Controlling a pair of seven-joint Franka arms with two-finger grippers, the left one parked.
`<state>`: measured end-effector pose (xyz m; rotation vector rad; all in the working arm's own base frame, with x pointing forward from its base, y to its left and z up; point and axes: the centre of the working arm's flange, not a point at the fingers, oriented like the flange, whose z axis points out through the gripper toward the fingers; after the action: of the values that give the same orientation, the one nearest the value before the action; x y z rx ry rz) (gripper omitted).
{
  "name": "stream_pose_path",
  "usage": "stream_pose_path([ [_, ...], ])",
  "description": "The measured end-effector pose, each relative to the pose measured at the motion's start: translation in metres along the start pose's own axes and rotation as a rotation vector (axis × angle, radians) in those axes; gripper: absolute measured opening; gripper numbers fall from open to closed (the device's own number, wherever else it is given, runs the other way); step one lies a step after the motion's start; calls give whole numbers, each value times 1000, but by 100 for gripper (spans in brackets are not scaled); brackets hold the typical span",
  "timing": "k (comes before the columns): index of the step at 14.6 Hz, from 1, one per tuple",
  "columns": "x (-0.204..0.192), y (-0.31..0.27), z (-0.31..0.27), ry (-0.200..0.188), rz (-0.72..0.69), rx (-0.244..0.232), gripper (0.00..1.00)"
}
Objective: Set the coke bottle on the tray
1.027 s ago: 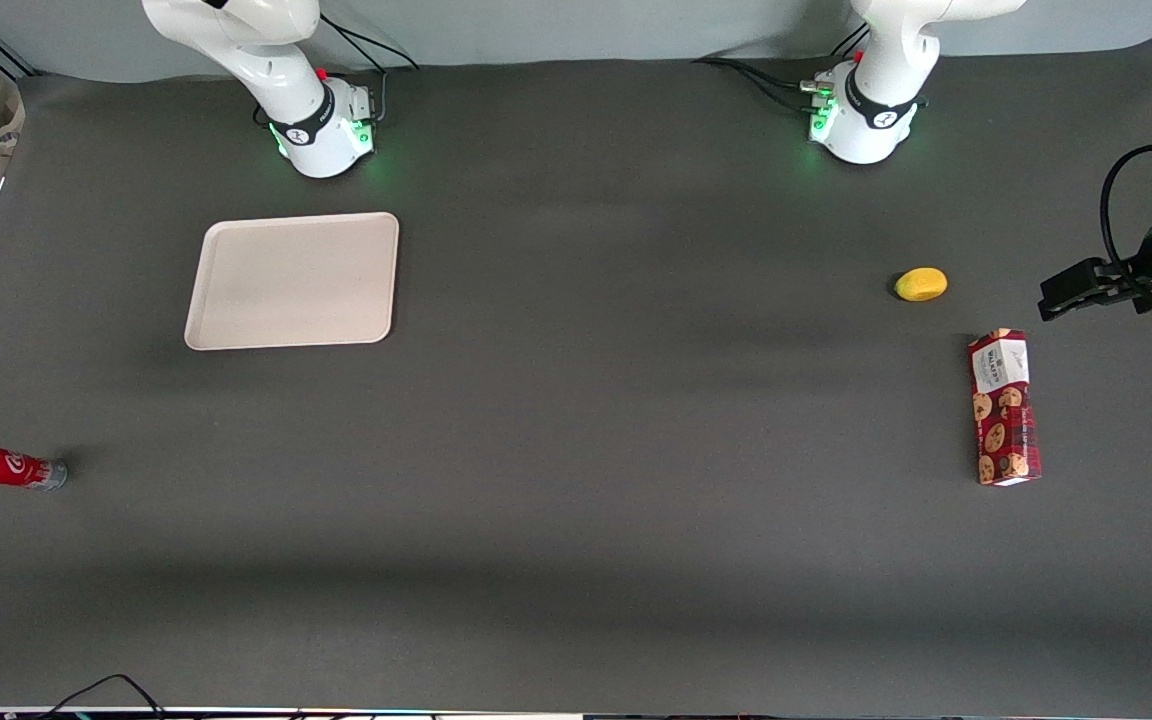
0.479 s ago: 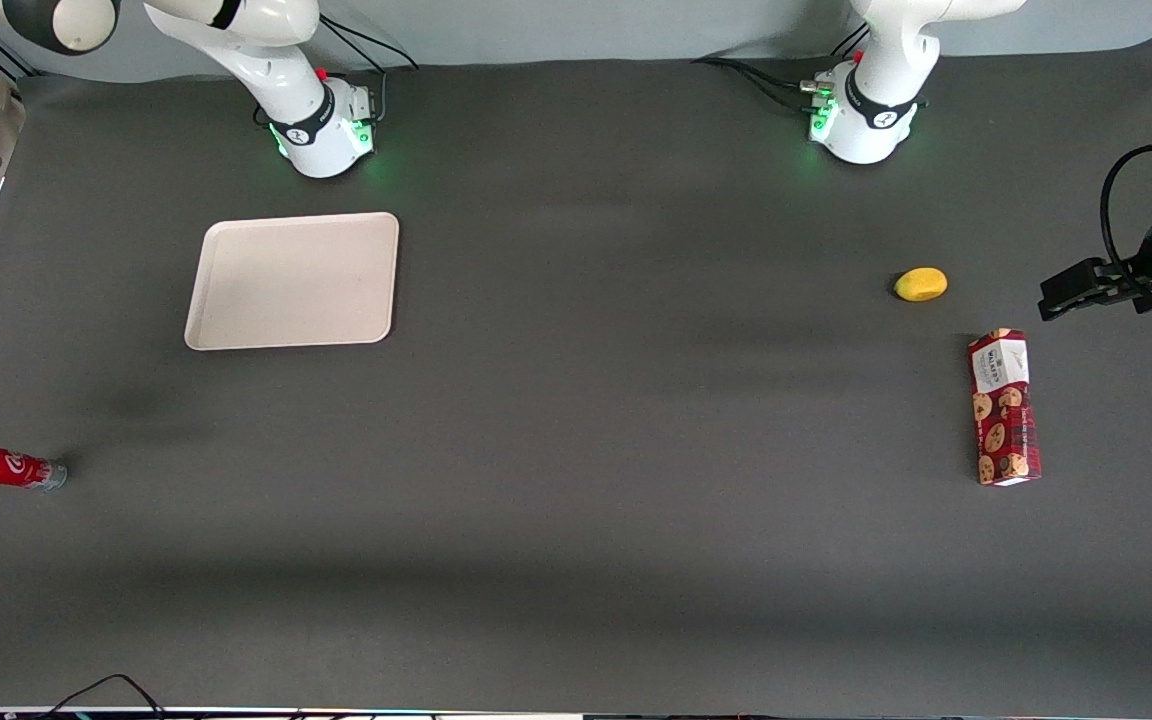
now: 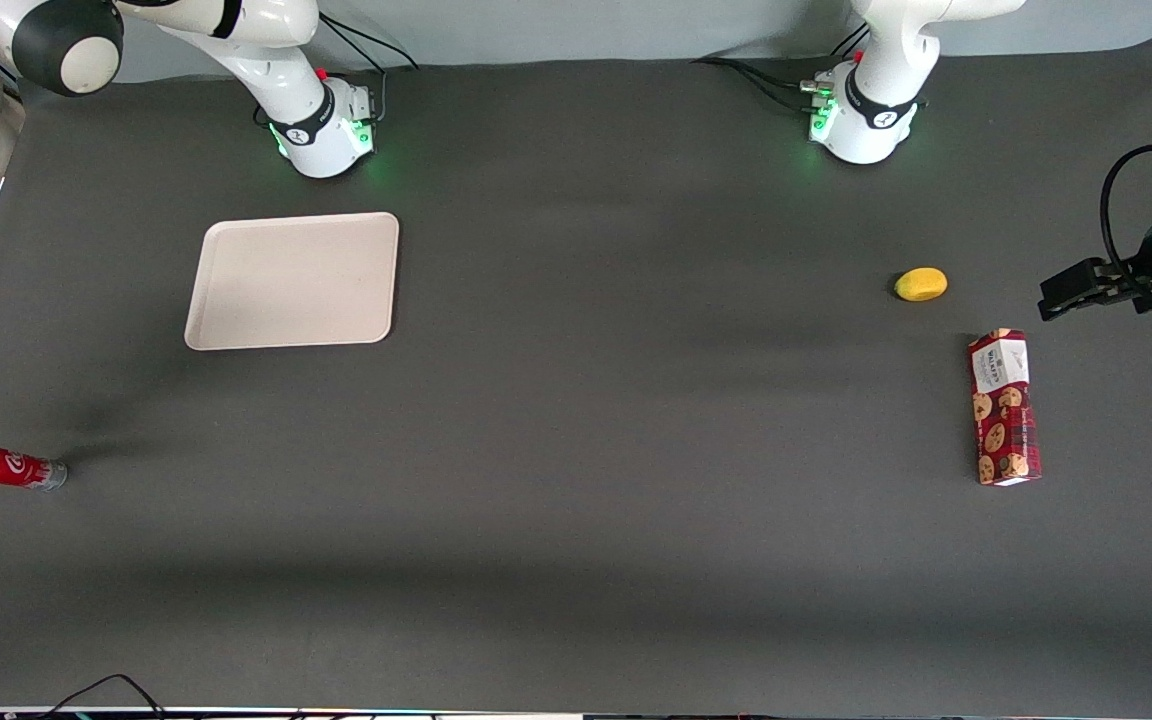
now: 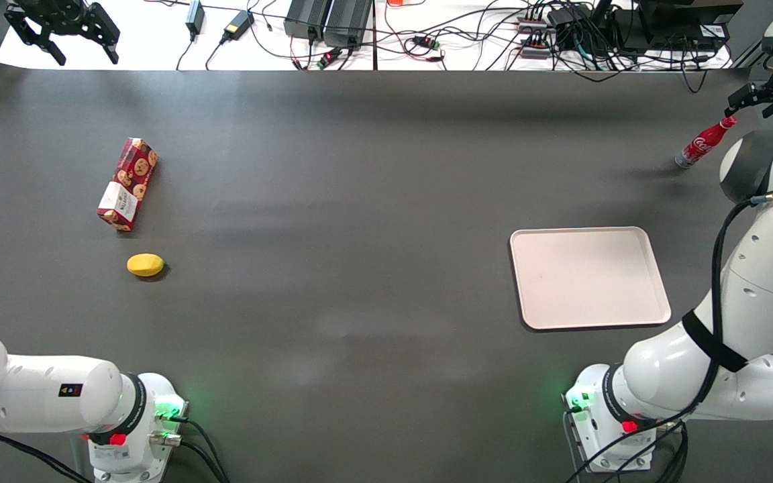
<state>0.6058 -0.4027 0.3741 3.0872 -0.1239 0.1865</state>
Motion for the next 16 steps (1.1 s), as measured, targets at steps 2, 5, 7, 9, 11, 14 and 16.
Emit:
stream_pose_path([
  [2, -4, 7, 5, -4, 6, 0, 100],
  [5, -12, 17, 11, -8, 31, 11, 100],
  [7, -18, 21, 20, -11, 50, 30, 100],
  [9, -21, 21, 29, -22, 56, 39, 100],
  [11, -20, 17, 34, -29, 52, 41, 100],
  [14, -18, 13, 43, -40, 45, 42, 100],
  [16, -14, 12, 45, -38, 39, 34, 100],
])
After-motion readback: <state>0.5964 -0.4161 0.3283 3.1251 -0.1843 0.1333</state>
